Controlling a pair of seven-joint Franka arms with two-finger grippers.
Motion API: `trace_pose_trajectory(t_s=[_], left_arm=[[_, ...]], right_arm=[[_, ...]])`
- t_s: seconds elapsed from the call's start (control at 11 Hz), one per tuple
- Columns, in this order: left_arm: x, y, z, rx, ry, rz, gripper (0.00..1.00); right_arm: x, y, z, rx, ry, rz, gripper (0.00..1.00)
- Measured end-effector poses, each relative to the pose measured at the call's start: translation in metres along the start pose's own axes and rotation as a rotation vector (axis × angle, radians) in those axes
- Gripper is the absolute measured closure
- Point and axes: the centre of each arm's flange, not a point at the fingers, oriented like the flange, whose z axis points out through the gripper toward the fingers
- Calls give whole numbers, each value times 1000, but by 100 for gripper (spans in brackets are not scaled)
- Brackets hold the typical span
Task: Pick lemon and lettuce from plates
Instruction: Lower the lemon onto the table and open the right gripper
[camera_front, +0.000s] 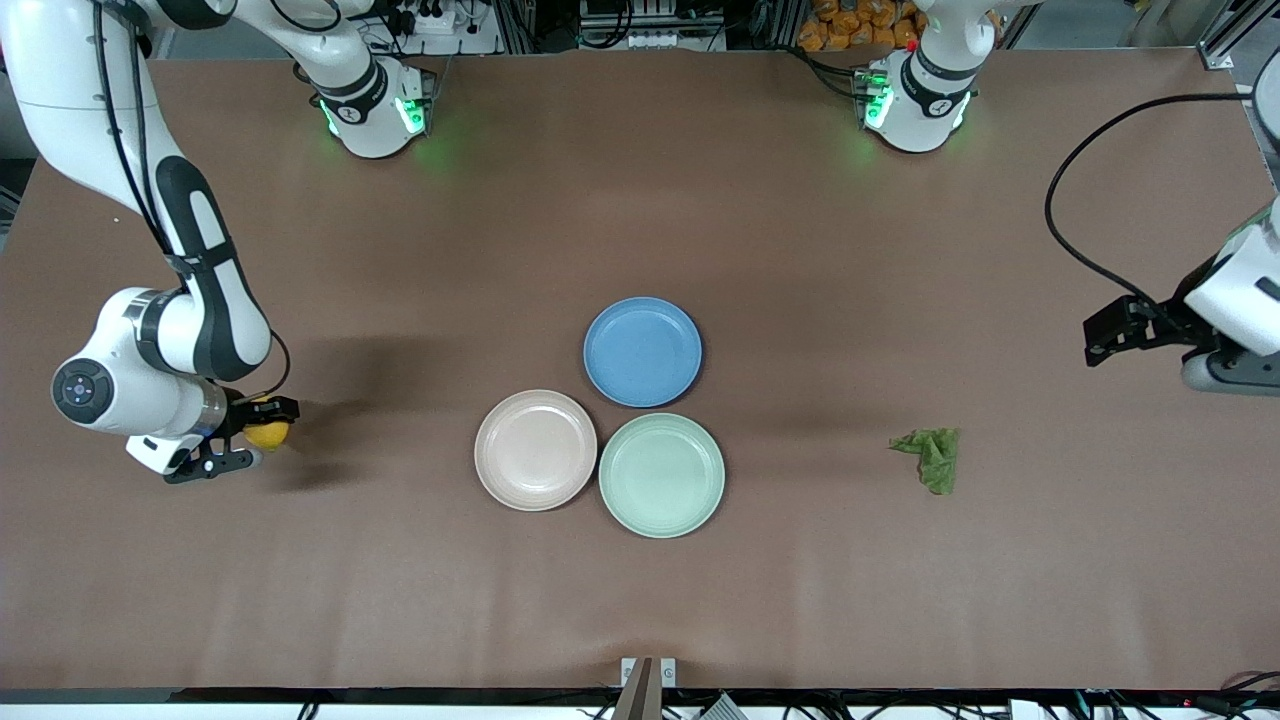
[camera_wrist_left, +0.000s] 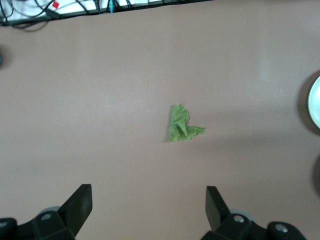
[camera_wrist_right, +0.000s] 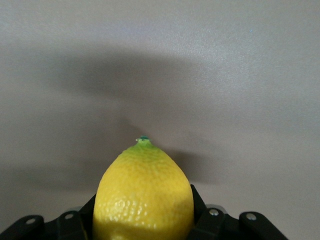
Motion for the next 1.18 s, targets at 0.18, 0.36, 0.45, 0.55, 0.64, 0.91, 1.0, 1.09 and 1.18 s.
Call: trace_pose_trajectory(t_s=[0.18, 0.36, 0.45, 0.55, 0.64, 0.91, 1.0, 1.09, 1.18], left_arm=[[-9, 8, -15, 1, -2, -42, 0], [-22, 10, -28, 8, -34, -51, 0], [-27, 10, -34, 12, -41, -52, 0], [-31, 11, -38, 14, -40, -51, 0], [-33, 12, -39, 16, -43, -50, 0], [-35, 13, -35, 17, -60, -49, 0], [-37, 13, -33, 18, -65, -48, 0], [-38, 14, -32, 19, -71, -48, 0], [-40, 14, -31, 21, -73, -49, 0]], right_arm=[[0, 1, 18, -6, 5, 1, 34], [0, 1, 36, -9, -1, 1, 34], [0, 2, 36, -10, 2, 2, 35], [0, 2, 36, -11, 5, 2, 36], [1, 2, 36, -12, 8, 2, 36], [1, 4, 38, -16, 14, 4, 22], [3, 3, 38, -17, 18, 3, 10], [5, 2, 35, -14, 17, 0, 0], [8, 1, 28, -3, -6, -4, 0]])
